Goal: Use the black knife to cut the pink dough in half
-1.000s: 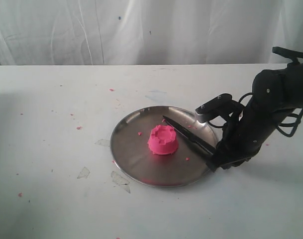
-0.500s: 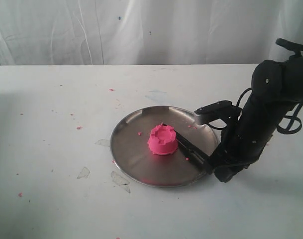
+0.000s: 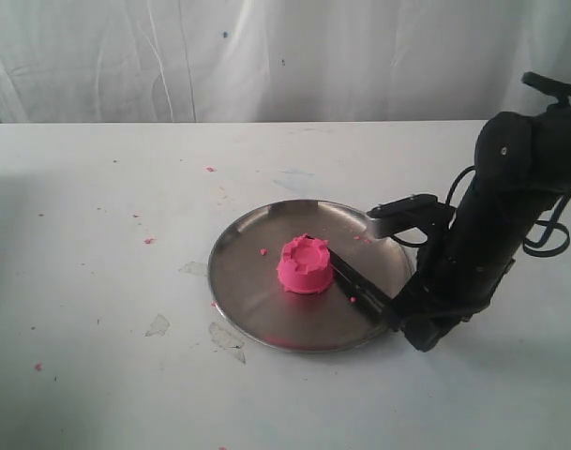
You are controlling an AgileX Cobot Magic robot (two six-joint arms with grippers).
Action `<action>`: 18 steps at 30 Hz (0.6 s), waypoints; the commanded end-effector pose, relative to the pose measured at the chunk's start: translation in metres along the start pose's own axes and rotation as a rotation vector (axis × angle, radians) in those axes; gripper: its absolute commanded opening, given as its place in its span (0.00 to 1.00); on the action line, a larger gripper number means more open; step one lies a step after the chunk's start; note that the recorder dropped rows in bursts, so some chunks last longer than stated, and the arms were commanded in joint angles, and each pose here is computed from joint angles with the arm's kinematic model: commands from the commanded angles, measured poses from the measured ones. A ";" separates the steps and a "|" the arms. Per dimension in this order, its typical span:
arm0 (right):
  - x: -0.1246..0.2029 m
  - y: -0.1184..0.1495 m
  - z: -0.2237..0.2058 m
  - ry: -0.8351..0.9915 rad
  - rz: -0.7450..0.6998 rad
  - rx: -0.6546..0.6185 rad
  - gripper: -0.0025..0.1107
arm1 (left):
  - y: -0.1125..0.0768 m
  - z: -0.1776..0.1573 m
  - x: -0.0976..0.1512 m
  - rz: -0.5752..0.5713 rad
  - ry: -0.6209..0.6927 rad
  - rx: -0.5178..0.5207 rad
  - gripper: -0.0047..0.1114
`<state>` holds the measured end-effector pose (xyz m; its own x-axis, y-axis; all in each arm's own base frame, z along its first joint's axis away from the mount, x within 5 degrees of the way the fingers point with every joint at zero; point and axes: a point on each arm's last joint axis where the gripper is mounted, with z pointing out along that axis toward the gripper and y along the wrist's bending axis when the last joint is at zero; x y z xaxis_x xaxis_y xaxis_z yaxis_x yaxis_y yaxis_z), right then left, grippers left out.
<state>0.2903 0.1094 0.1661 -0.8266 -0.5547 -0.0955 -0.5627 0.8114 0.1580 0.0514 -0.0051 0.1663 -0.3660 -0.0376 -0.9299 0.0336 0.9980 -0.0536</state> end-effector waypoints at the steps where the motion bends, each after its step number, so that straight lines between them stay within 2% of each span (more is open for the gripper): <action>1: -0.005 0.000 -0.002 -0.029 -0.006 0.008 0.29 | 0.000 0.000 0.001 -0.005 -0.001 0.004 0.04; 9: -0.007 -0.001 -0.004 -0.056 -0.007 0.020 0.29 | 0.000 0.000 0.001 -0.005 -0.001 0.004 0.04; 16: -0.021 0.007 -0.048 -0.188 0.063 0.006 0.29 | 0.000 0.000 0.001 -0.005 -0.001 0.004 0.04; 18: -0.022 0.002 -0.069 -0.305 -0.015 0.126 0.25 | 0.000 0.000 0.001 -0.005 -0.001 0.004 0.04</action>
<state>0.3053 0.1165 0.2172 -0.8291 -0.4757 -0.2937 -0.5284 0.8384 0.1337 0.0514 -0.0051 0.1663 -0.3660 -0.0376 -0.9299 0.0336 0.9980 -0.0536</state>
